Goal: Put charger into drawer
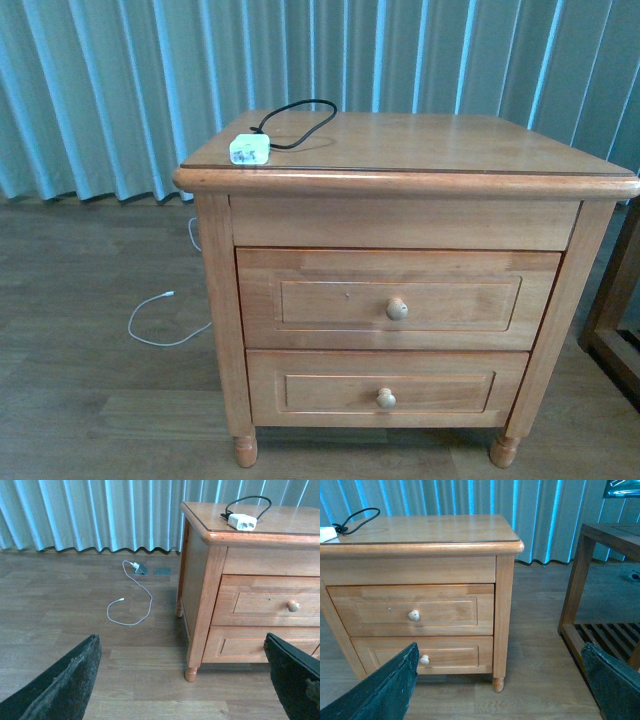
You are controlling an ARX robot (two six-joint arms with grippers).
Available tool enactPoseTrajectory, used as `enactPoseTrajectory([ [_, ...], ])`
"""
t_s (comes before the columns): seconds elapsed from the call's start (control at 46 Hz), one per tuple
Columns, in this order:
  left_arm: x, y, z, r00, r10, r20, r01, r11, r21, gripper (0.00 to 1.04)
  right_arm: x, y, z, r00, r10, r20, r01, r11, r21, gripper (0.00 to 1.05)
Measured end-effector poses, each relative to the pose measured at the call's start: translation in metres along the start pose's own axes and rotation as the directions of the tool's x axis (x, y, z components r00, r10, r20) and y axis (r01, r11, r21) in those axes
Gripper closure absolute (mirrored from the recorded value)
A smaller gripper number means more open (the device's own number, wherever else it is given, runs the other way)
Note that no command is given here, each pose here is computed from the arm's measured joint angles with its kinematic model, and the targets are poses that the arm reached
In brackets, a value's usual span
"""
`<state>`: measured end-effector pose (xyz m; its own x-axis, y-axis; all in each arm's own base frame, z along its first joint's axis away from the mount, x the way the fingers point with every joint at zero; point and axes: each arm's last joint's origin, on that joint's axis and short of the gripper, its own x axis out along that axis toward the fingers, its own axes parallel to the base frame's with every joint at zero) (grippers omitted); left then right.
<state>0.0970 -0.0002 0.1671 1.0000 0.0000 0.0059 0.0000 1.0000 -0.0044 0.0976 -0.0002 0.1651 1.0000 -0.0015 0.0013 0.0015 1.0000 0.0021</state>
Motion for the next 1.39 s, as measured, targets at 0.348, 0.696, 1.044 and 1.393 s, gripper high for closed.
enactPoseTrajectory([
  [0.348, 0.000, 0.000, 0.000, 1.000, 0.000, 0.000, 0.000, 1.000, 0.000, 0.06, 0.000, 0.000, 0.000, 1.000, 0.000, 0.000, 0.000, 1.000, 0.000, 0.08],
  [0.696, 0.000, 0.000, 0.000, 1.000, 0.000, 0.000, 0.000, 1.000, 0.000, 0.06, 0.003, 0.004, -0.004, 0.990, 0.125, -0.068, -0.128, 0.991, -0.043, 0.08],
  [1.044, 0.000, 0.000, 0.000, 1.000, 0.000, 0.000, 0.000, 1.000, 0.000, 0.06, 0.062, 0.037, 0.011, 0.955, 0.228, -0.190, -0.247, 0.966, -0.081, 0.08],
  [1.393, 0.000, 0.000, 0.000, 1.000, 0.000, 0.000, 0.000, 1.000, 0.000, 0.06, 0.155, 0.084, -0.007, 0.940, 0.212, -0.267, -0.252, 0.960, -0.124, 0.08],
])
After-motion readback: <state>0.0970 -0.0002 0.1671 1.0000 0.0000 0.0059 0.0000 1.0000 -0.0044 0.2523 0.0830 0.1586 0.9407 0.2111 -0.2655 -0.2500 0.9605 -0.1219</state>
